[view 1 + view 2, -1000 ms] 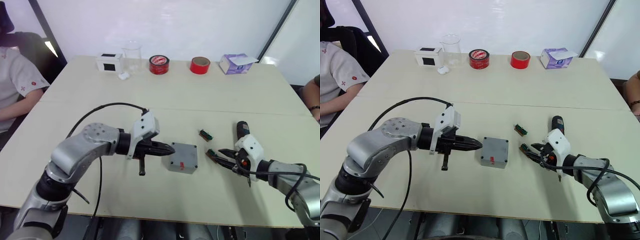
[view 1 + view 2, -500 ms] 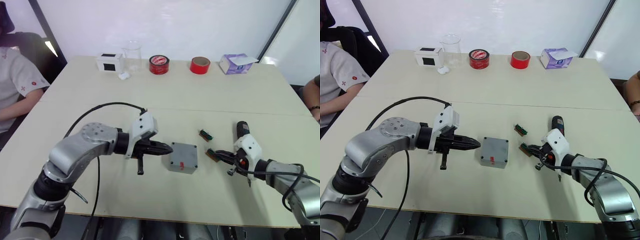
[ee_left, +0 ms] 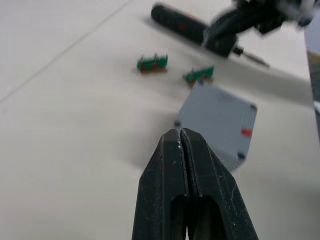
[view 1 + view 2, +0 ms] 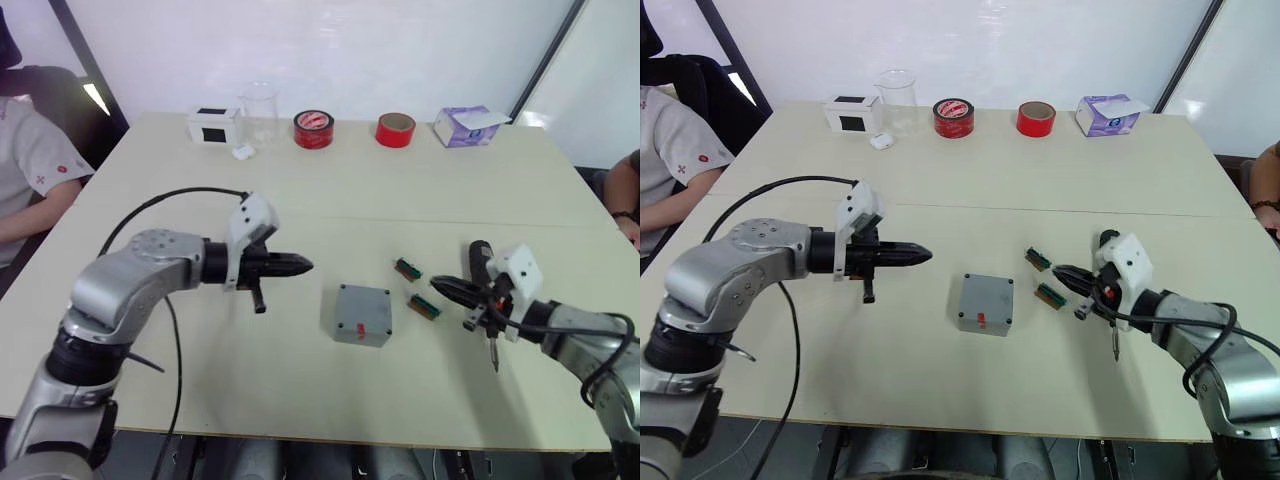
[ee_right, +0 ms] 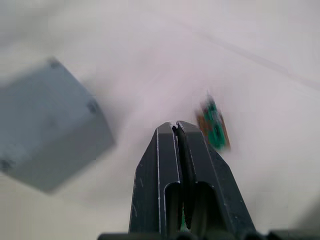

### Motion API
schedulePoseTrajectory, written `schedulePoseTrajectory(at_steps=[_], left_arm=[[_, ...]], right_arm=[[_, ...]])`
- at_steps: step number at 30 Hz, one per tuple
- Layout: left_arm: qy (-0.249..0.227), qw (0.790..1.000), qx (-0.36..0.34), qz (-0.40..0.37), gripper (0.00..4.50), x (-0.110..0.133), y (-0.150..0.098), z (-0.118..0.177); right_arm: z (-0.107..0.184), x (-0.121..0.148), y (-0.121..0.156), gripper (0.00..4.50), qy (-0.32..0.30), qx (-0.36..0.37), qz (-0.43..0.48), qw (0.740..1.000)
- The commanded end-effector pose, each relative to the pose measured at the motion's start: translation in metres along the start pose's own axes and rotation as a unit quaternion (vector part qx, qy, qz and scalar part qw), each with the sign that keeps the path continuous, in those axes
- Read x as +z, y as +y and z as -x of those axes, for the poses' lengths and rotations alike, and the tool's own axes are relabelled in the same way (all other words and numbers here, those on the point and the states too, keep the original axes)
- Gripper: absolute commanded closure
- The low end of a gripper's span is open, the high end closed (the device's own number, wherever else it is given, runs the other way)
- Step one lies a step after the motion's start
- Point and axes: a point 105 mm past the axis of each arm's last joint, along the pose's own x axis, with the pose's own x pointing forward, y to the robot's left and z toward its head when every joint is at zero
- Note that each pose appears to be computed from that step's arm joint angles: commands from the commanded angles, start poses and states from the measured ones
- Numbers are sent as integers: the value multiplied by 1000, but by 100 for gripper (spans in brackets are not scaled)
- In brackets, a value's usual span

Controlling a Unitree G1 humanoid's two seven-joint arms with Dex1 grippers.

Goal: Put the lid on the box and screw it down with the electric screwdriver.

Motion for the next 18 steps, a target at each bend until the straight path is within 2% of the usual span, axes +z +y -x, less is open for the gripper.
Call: schedulePoseTrajectory(at_steps=[1, 5, 18], left_arm=[[18, 999, -10, -27, 450, -5, -7, 1], [14, 1000, -2, -22, 450, -7, -6, 2], [7, 1000, 10, -19, 450, -8, -6, 3]], right_arm=[[-14, 15, 21, 447, -21, 47, 13, 999], [-22, 13, 27, 447, -13, 61, 24, 998], [-20, 1, 23, 447, 8, 60, 22, 998]])
